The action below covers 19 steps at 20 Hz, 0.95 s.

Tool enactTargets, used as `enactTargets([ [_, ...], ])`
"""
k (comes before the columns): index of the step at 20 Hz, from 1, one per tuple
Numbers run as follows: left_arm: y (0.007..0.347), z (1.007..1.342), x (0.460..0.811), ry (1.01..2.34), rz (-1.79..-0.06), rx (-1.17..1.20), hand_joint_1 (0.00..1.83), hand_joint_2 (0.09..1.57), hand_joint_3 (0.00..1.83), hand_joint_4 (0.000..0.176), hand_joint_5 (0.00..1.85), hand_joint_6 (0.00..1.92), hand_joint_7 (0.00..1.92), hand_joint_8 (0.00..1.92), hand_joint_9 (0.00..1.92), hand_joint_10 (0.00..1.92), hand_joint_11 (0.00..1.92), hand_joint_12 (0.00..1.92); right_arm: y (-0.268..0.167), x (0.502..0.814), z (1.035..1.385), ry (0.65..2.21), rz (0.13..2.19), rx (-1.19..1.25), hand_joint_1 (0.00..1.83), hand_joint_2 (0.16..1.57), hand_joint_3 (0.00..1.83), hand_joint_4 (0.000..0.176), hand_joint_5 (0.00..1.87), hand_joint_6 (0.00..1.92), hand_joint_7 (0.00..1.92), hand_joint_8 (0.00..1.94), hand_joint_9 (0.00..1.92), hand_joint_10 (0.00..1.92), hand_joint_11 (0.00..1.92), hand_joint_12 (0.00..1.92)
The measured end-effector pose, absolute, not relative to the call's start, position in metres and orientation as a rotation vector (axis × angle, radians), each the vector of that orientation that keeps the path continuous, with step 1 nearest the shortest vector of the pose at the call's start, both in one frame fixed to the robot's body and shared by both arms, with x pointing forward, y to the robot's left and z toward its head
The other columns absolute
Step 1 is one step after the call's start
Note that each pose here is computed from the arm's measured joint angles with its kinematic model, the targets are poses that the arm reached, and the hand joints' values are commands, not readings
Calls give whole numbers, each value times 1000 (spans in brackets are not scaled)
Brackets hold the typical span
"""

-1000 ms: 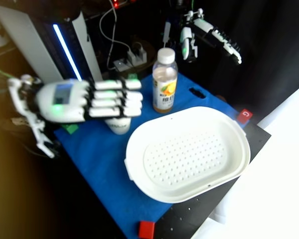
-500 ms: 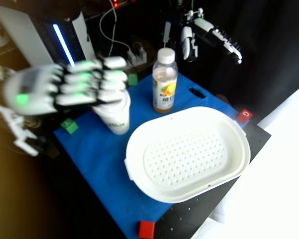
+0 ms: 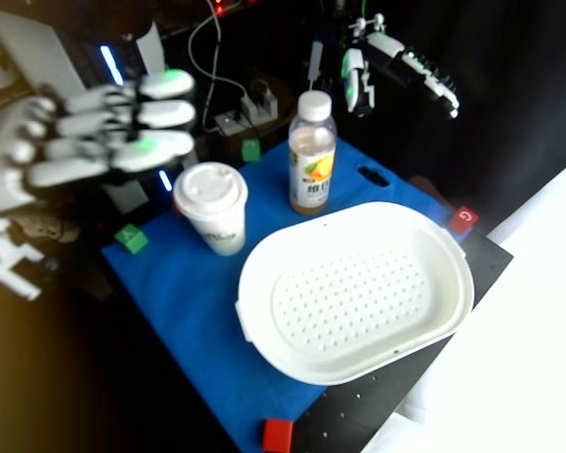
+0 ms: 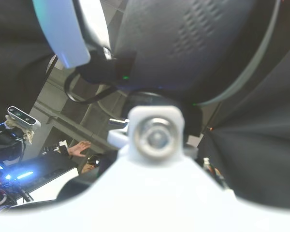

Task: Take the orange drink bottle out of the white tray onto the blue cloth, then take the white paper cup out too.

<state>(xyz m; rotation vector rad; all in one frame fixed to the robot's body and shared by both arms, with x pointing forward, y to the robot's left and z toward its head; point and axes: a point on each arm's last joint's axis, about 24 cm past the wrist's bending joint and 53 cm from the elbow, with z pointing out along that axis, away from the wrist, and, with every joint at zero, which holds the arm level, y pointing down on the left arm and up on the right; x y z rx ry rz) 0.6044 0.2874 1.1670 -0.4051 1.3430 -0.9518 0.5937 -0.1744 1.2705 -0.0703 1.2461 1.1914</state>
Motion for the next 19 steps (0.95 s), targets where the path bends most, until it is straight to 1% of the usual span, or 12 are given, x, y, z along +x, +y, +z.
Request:
enactTargets([
  [2, 288, 1175, 602, 1316, -959, -399, 534, 1127, 0, 133, 9, 0, 0, 0, 0, 0, 0, 275, -183, 602, 1272, 1236, 1173, -30, 402, 1297, 21, 0, 0, 0, 0, 0, 0, 160, 0, 1578],
  [4, 290, 1185, 600, 1285, -964, -391, 509, 1134, 1, 150, 0, 0, 0, 0, 0, 0, 0, 307, -187, 603, 1272, 1233, 1167, -16, 451, 1295, 7, 0, 0, 0, 0, 0, 0, 11, 0, 1879],
  [5, 290, 1188, 599, 1275, -965, -383, 501, 1137, 1, 154, 0, 0, 0, 0, 0, 0, 0, 372, -187, 603, 1273, 1232, 1167, -18, 463, 1277, 0, 0, 0, 0, 0, 0, 0, 1, 0, 1913],
  [6, 291, 1194, 598, 1263, -967, -368, 516, 1145, 2, 169, 0, 0, 0, 0, 0, 0, 0, 274, -187, 602, 1274, 1227, 1168, -19, 450, 1269, 0, 0, 0, 0, 0, 0, 0, 0, 0, 1919],
  [9, 292, 1203, 597, 1245, -956, -344, 528, 1159, 2, 176, 0, 0, 0, 0, 0, 0, 0, 86, -197, 602, 1286, 1182, 1157, -3, 505, 1262, 0, 0, 0, 0, 0, 0, 0, 0, 0, 1921],
  [10, 291, 1204, 598, 1240, -957, -345, 528, 1170, 1, 165, 0, 0, 0, 0, 0, 0, 0, 182, -202, 601, 1293, 1153, 1141, 5, 506, 1245, 0, 22, 0, 0, 0, 0, 0, 0, 0, 1921],
  [11, 288, 1208, 599, 1230, -964, -341, 506, 1175, 0, 172, 0, 0, 0, 0, 0, 0, 0, 256, -206, 599, 1297, 1140, 1132, 11, 500, 1233, 0, 58, 0, 0, 0, 0, 0, 0, 0, 1921],
  [13, 281, 1219, 600, 1202, -992, -306, 490, 1187, 0, 176, 0, 0, 0, 0, 0, 0, 0, 36, -209, 591, 1309, 1107, 1121, -10, 478, 1204, 0, 50, 0, 0, 0, 0, 0, 0, 0, 1921],
  [14, 277, 1225, 599, 1194, -993, -278, 487, 1185, 0, 176, 0, 0, 0, 0, 0, 0, 0, 6, -211, 588, 1312, 1094, 1120, -18, 465, 1197, 0, 55, 0, 0, 0, 0, 0, 0, 0, 1921],
  [17, 274, 1238, 598, 1172, -995, -240, 480, 1179, 0, 176, 0, 0, 0, 0, 0, 0, 0, 0, -217, 586, 1319, 1074, 1109, -8, 447, 1169, 0, 96, 0, 0, 0, 0, 24, 11, 0, 1921],
  [18, 274, 1245, 598, 1156, -990, -227, 526, 1173, 0, 160, 0, 0, 0, 0, 0, 0, 0, 0, -219, 585, 1322, 1058, 1109, -10, 455, 1173, 0, 111, 0, 0, 0, 0, 60, 29, 0, 1921],
  [19, 273, 1253, 598, 1133, -989, -213, 531, 1155, 0, 162, 0, 0, 0, 0, 0, 0, 0, 0, -221, 582, 1327, 1035, 1114, -11, 417, 1186, 0, 110, 0, 0, 0, 0, 62, 36, 0, 1921],
])
